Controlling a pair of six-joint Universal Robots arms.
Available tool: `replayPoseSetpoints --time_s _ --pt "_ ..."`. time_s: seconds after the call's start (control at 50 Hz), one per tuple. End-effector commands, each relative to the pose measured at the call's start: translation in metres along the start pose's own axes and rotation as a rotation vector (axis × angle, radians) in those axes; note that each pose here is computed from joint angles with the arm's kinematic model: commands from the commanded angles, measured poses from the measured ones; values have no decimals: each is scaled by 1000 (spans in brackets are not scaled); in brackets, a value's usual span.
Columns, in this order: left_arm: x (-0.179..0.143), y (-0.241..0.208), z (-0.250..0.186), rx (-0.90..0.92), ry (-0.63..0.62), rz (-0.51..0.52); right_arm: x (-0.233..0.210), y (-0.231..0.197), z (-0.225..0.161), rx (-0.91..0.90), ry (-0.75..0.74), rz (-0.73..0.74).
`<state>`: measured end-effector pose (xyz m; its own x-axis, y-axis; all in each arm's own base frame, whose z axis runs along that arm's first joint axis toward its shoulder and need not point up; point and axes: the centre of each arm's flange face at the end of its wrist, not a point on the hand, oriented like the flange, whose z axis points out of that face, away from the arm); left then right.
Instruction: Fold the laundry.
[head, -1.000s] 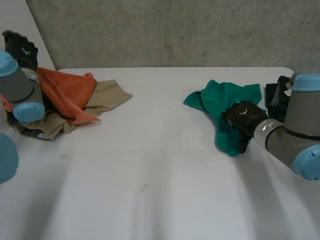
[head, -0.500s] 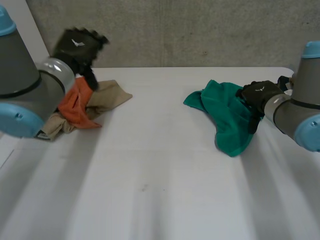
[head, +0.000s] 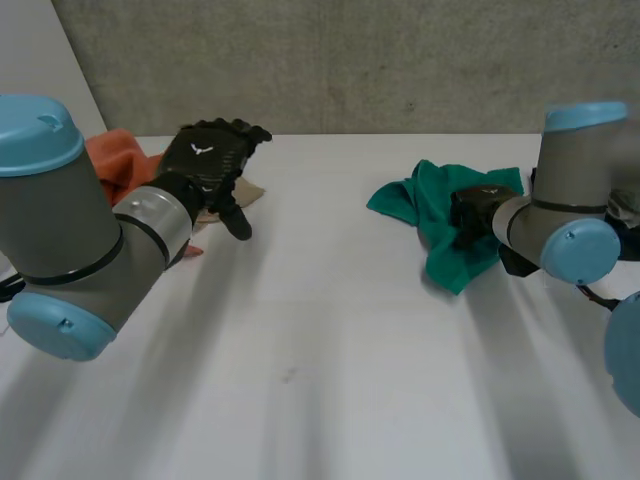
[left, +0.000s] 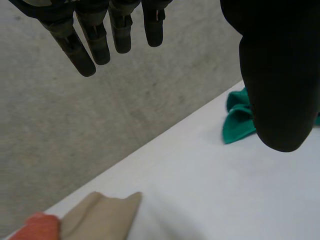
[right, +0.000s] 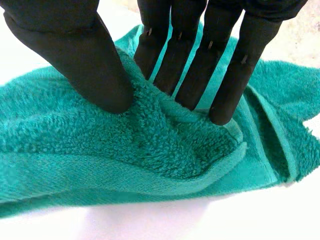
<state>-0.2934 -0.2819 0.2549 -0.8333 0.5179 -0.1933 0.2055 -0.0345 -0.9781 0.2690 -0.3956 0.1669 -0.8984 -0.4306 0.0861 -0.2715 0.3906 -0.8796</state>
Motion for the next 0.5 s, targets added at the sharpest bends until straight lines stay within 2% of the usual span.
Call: replayPoseSetpoints --time_s 0.02,0.16,0.28,0.42,0.5 --pt "-17 -9 26 59 -53 31 -28 -50 -73 114 -119 -88" --pt "-15 -3 68 74 -40 36 -64 -97 -164 393 -320 -261" --pt "18 23 83 -24 51 19 -82 -112 -224 495 -437 -294" --pt "70 53 69 -173 229 -33 -83 -126 -253 576 -470 -315" --pt "108 67 47 -258 395 -92 -82 -133 -261 607 -473 -315"
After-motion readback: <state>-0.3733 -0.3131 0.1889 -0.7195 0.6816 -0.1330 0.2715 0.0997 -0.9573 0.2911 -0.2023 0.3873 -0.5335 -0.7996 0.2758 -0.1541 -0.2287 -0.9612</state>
